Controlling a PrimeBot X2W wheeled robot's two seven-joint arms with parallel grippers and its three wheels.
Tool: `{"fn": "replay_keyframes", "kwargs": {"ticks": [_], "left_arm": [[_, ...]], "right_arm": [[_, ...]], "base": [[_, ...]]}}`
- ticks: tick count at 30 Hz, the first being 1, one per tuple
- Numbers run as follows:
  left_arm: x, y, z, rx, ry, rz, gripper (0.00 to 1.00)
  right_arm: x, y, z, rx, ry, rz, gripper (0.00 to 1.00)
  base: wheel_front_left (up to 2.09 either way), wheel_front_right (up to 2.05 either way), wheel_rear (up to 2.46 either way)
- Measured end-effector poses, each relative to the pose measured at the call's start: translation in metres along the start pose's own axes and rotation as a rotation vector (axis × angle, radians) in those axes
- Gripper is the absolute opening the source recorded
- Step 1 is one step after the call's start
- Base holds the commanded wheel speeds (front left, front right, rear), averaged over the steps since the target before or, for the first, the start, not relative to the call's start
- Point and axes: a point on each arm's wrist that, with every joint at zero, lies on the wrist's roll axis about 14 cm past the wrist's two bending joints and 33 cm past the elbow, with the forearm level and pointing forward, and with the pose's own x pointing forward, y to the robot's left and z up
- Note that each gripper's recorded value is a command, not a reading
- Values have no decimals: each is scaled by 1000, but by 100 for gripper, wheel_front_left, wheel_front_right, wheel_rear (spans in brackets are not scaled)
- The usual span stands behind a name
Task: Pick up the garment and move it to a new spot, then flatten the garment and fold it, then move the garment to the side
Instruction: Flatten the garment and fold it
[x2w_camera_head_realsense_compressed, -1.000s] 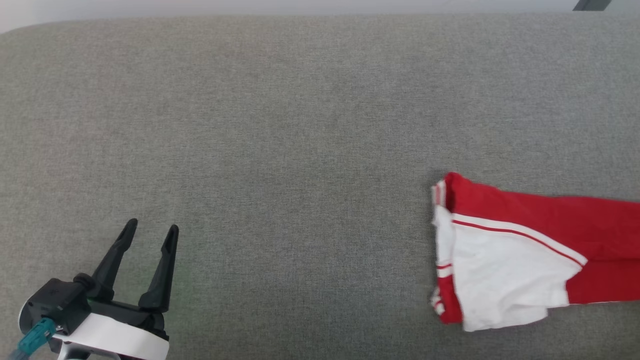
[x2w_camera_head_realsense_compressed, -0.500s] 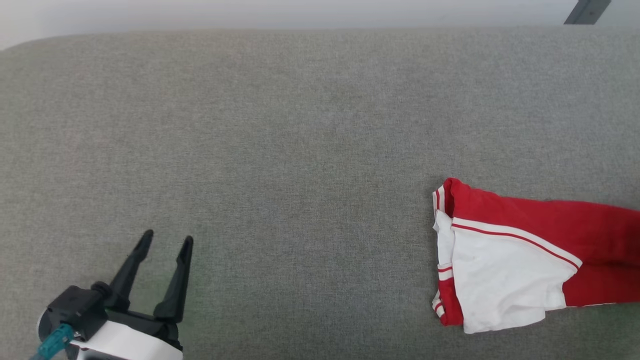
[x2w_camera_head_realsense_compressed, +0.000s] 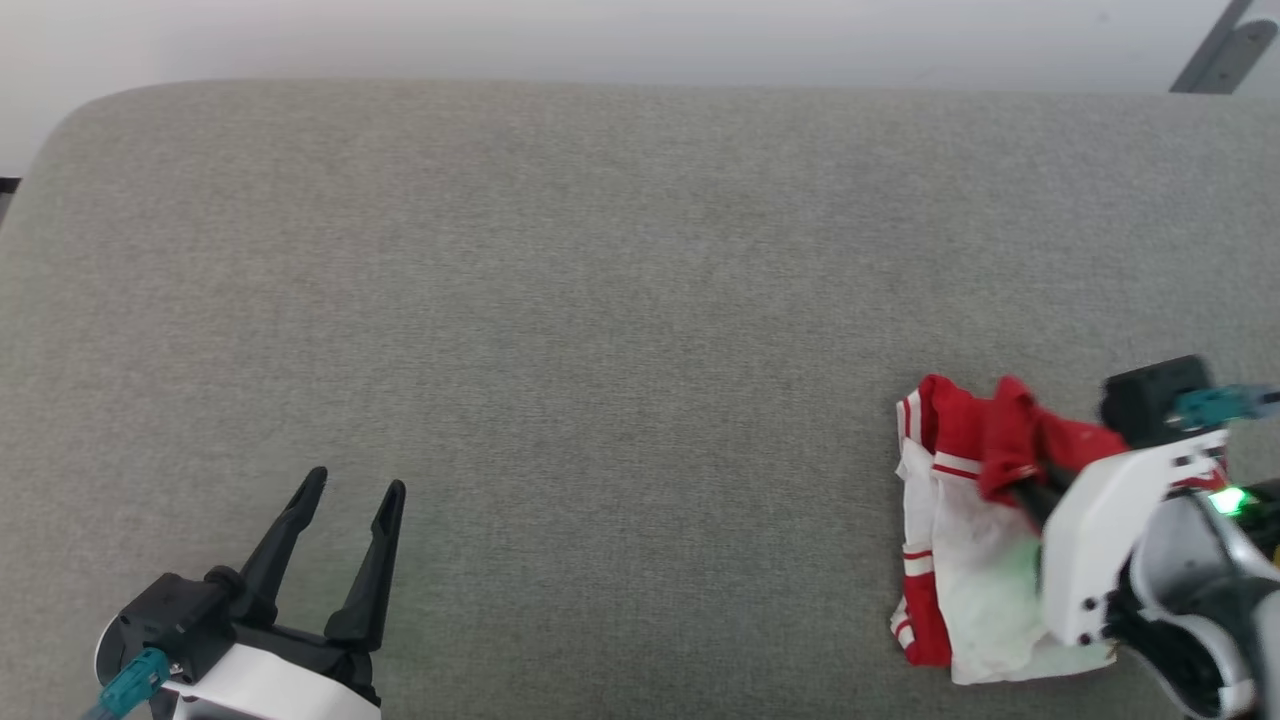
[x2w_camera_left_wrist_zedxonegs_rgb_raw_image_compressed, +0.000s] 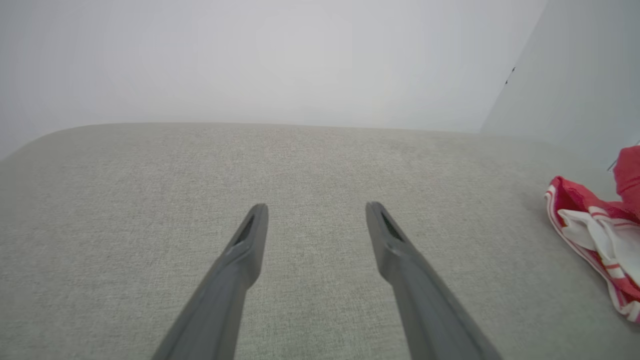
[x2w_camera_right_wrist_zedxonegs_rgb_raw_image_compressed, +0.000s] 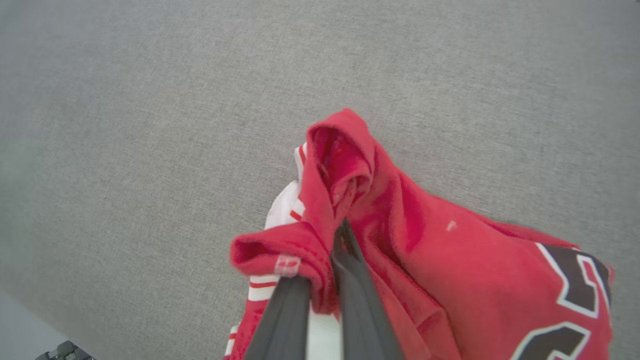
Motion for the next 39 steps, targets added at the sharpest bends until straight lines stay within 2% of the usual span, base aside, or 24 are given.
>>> {"fn": "replay_keyframes", "kwargs": {"ticks": [8,14,15,16,17,21,25,31,39], "left_arm": [[-10,10,0,-4,-1,47,100],[-11,13,-4,4,12,56,100],[-12,14,-4,5,13,58,100],[-12,14,-4,6,13,59,100],[-12,15,-3,7,12,60,100],[-13,17,-1,10,6,62,100],[-14,15,-2,0,6,61,100],[-14,8,-6,-48,9,51,100],[-18,6,-9,-98,12,52,100]], "right_arm": [[26,26,-24,-44,101,78,0],[38,27,-37,-42,143,84,0],[39,27,-37,-39,141,86,36],[38,28,-35,-34,130,90,77],[37,29,-31,-21,111,97,100],[27,29,-7,13,14,104,100],[11,13,14,31,-74,58,100],[-9,-36,25,36,-190,-79,100],[-24,-68,26,-17,-392,-179,100]], "base": [[0,0,0],[0,0,0],[0,0,0],[0,0,0],[0,0,0],[0,0,0],[0,0,0],[0,0,0],[0,0,0]]}}
